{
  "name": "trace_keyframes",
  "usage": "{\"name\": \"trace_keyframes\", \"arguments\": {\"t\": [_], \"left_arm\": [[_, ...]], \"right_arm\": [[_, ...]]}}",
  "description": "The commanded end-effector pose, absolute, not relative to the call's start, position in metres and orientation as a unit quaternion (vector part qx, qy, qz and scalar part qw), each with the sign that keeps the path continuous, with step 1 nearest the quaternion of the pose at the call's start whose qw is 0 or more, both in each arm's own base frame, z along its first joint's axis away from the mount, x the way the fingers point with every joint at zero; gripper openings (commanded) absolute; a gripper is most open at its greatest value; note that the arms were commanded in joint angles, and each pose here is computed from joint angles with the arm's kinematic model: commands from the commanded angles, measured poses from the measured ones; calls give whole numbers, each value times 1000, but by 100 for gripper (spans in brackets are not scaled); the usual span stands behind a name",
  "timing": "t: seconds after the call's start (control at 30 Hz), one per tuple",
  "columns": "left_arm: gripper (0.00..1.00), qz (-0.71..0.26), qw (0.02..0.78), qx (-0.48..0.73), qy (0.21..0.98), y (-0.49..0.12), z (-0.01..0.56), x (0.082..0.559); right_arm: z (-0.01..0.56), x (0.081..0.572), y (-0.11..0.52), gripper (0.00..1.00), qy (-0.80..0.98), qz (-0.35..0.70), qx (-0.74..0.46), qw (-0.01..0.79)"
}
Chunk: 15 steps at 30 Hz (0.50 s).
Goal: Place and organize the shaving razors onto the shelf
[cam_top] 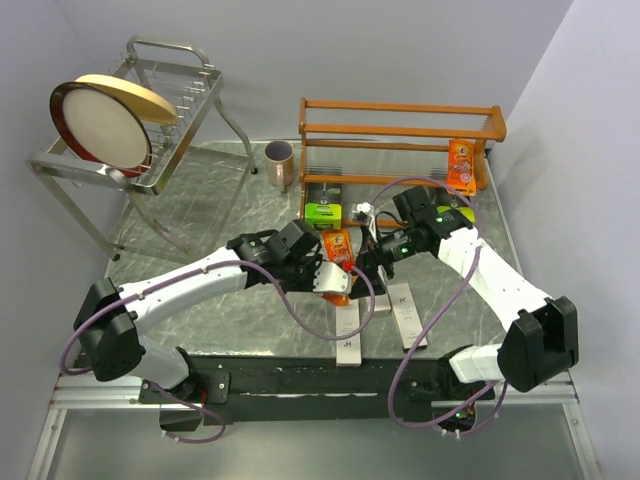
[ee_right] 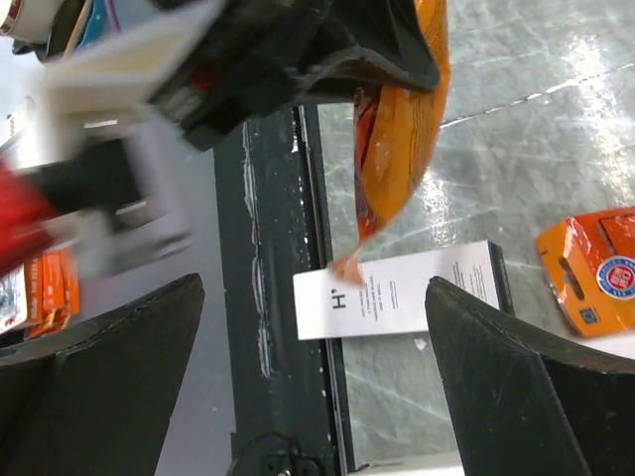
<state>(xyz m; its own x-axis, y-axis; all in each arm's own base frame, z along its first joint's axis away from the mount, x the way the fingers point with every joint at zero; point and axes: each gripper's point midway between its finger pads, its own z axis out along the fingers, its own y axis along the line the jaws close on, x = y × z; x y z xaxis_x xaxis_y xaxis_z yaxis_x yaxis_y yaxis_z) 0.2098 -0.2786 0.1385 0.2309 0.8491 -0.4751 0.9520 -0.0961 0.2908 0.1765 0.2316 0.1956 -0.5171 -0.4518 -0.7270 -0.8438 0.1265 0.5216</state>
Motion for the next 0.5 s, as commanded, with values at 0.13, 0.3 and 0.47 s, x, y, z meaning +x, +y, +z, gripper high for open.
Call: {"name": "trace_keyframes", "arguments": {"t": [0.13, 0.3, 0.47], "left_arm": [[27, -102, 338, 733, 581, -303, 184, 224], [28, -118, 338, 734, 577, -305, 187, 218], [29, -129, 341, 730, 578, -308, 190, 216]], "right_arm": [[194, 208, 256, 100, 738, 471, -432, 218], [193, 220, 268, 86, 742, 476, -422, 214], [191, 219, 275, 66, 736, 479, -431, 207]]}}
